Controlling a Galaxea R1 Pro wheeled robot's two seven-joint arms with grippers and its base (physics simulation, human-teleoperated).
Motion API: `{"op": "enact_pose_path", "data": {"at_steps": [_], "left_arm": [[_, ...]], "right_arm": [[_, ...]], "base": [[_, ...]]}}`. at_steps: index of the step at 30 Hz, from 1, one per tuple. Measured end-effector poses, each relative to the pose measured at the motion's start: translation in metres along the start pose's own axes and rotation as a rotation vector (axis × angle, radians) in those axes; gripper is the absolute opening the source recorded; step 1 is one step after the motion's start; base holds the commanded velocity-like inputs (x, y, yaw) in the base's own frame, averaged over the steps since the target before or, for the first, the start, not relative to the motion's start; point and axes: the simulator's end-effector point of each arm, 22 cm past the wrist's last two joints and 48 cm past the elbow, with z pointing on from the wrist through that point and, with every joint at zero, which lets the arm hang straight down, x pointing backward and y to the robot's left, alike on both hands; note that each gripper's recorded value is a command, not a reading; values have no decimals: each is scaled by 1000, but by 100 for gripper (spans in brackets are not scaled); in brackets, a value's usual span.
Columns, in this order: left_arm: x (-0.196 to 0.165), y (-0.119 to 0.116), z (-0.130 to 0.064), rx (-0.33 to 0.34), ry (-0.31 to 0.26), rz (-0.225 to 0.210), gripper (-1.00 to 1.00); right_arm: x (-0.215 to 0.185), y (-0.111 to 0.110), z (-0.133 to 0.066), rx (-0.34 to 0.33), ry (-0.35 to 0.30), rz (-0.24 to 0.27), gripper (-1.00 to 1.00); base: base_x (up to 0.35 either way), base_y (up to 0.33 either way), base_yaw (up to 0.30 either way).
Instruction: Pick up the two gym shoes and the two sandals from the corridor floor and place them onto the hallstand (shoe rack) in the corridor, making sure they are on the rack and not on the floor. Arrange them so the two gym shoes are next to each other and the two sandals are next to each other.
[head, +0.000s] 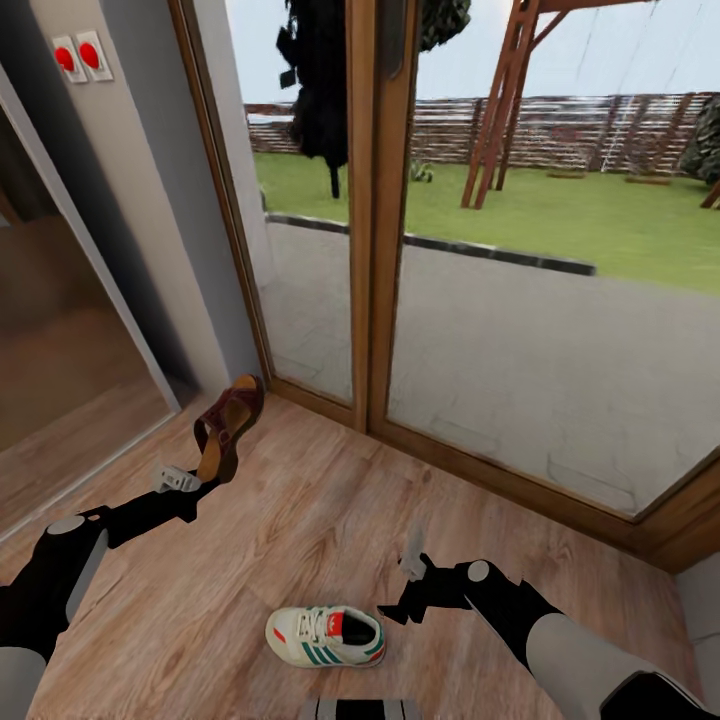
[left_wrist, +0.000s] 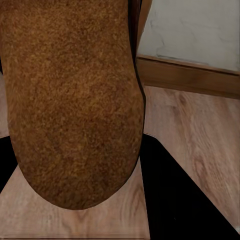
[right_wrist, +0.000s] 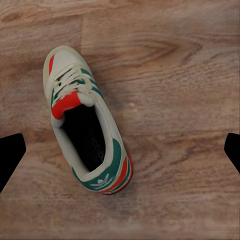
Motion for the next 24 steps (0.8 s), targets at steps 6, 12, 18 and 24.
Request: {"op": "enact_pose_path", "data": {"at_steps": [6,12,18,24], "left_arm": [[19,3,7,1,28,-18,-100],[39,6,14,3,57,-36,-100],[46,7,16,4,66,-44,-100],[49,7,17,4,71,-48,-100]], "right_arm": [[15,4,10,-19,17,22,100],[30,9,19,-38,34,44,100],[36,12,23,-46,40,52,100],[38,13,25,-50,44,55,100]], "base": [[0,0,0],[0,0,0],[0,0,27],[0,0,114]]}}
